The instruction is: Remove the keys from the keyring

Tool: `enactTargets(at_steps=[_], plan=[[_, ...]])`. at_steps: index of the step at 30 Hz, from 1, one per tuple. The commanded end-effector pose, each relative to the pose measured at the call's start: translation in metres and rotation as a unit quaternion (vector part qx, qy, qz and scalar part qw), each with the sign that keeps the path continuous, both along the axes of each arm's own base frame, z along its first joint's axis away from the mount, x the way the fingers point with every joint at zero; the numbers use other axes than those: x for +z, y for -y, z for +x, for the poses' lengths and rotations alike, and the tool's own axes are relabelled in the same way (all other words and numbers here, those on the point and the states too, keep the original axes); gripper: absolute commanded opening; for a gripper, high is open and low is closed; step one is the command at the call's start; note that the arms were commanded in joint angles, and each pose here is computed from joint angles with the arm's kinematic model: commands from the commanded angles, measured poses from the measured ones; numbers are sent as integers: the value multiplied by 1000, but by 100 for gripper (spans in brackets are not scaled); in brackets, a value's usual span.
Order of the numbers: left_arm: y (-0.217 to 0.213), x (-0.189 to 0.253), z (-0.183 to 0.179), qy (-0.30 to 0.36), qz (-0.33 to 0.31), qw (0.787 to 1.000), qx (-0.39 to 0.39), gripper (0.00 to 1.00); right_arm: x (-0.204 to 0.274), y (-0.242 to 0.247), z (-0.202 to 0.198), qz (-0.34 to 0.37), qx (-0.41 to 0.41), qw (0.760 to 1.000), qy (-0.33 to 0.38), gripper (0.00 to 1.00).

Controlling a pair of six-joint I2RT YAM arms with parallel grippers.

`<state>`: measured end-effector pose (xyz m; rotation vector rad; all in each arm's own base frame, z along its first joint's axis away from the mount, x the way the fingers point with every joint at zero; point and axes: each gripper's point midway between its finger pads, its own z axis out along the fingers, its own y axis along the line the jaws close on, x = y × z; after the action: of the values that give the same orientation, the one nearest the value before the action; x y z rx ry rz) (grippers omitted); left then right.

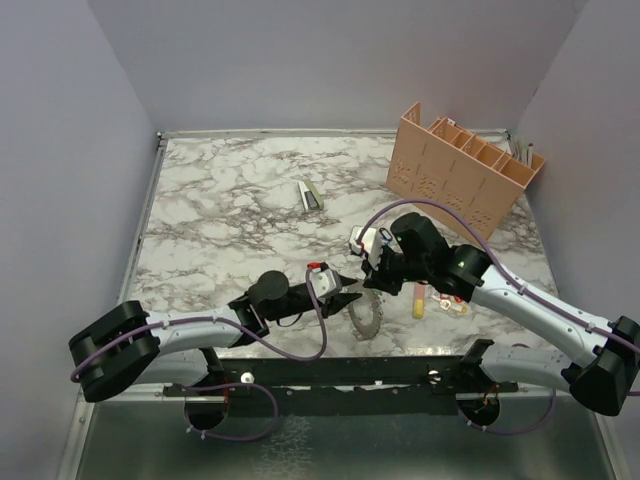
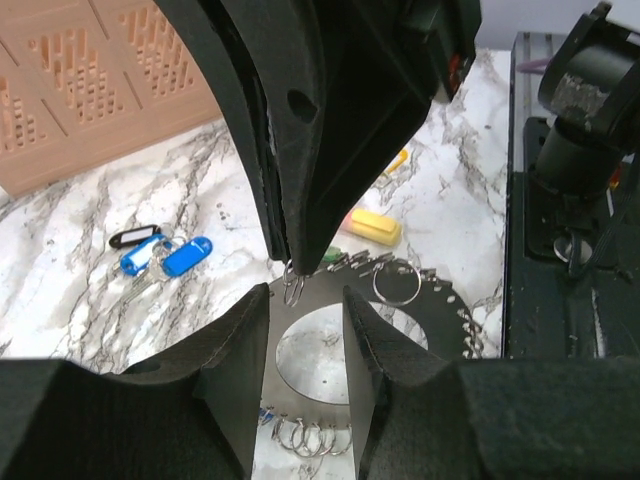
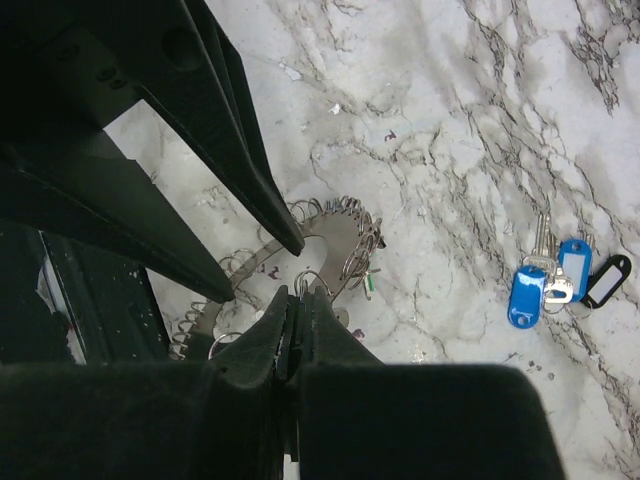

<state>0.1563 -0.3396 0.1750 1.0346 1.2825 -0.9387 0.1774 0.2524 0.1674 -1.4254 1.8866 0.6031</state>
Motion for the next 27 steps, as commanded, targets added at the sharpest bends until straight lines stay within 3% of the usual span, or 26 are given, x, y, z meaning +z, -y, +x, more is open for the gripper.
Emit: enactTargets(at_steps=[1, 17, 23, 27], plan=[[5, -9, 8, 9, 24, 1000, 8, 36, 13, -5, -2, 12, 16, 1000, 2, 1], [19, -29, 20, 16, 61, 998, 8, 30, 11, -6, -3, 14, 16, 1000, 0, 1], [21, -26, 17, 23, 59, 998, -2, 20, 11, -6, -2, 15, 15, 1000, 1, 1], [22, -25, 13, 24, 56, 998, -17, 20, 13, -6, -3, 18, 14, 1000, 1, 1]])
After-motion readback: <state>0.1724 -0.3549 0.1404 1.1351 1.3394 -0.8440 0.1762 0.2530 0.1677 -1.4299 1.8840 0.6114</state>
